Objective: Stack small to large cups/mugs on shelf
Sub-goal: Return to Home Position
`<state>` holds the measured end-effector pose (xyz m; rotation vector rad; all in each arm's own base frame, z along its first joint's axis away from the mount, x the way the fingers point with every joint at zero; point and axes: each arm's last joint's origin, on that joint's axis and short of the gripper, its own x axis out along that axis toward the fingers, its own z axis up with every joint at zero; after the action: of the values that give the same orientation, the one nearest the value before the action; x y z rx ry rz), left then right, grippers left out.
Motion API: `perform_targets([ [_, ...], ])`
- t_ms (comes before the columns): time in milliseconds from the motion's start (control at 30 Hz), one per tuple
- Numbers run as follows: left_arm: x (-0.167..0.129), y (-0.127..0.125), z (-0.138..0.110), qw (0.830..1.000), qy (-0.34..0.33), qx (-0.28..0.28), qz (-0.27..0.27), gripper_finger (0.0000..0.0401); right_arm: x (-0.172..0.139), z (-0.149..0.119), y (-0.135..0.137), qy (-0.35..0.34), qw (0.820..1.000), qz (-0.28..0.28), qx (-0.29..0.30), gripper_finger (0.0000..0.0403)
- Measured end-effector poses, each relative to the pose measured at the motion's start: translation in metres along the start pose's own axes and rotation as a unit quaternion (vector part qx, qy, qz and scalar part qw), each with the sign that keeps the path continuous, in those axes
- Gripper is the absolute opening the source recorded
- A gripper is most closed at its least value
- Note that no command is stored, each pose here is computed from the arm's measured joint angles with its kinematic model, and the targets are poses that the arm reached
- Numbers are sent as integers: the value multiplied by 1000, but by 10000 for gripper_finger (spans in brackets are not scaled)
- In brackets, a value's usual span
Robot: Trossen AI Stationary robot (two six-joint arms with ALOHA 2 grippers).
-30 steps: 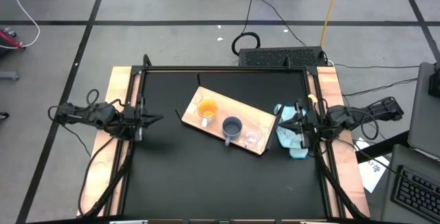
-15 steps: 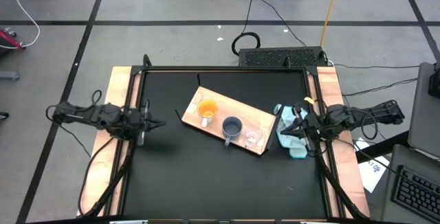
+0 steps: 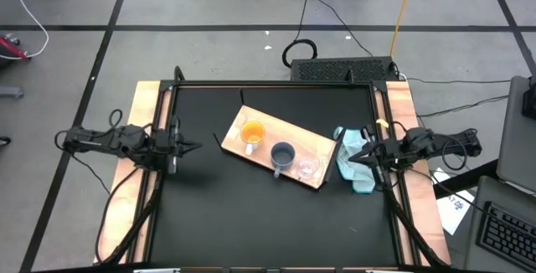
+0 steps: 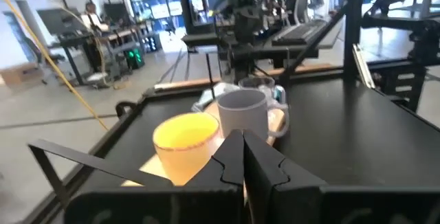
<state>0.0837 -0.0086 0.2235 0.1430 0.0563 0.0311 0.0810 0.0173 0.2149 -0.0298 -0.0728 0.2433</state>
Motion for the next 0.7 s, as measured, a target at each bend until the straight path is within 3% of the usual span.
perform_targets([
  [700,1,1,-4,999,-25,-36,-5,13,1,-1,0,-18,1000,-1,7,0],
])
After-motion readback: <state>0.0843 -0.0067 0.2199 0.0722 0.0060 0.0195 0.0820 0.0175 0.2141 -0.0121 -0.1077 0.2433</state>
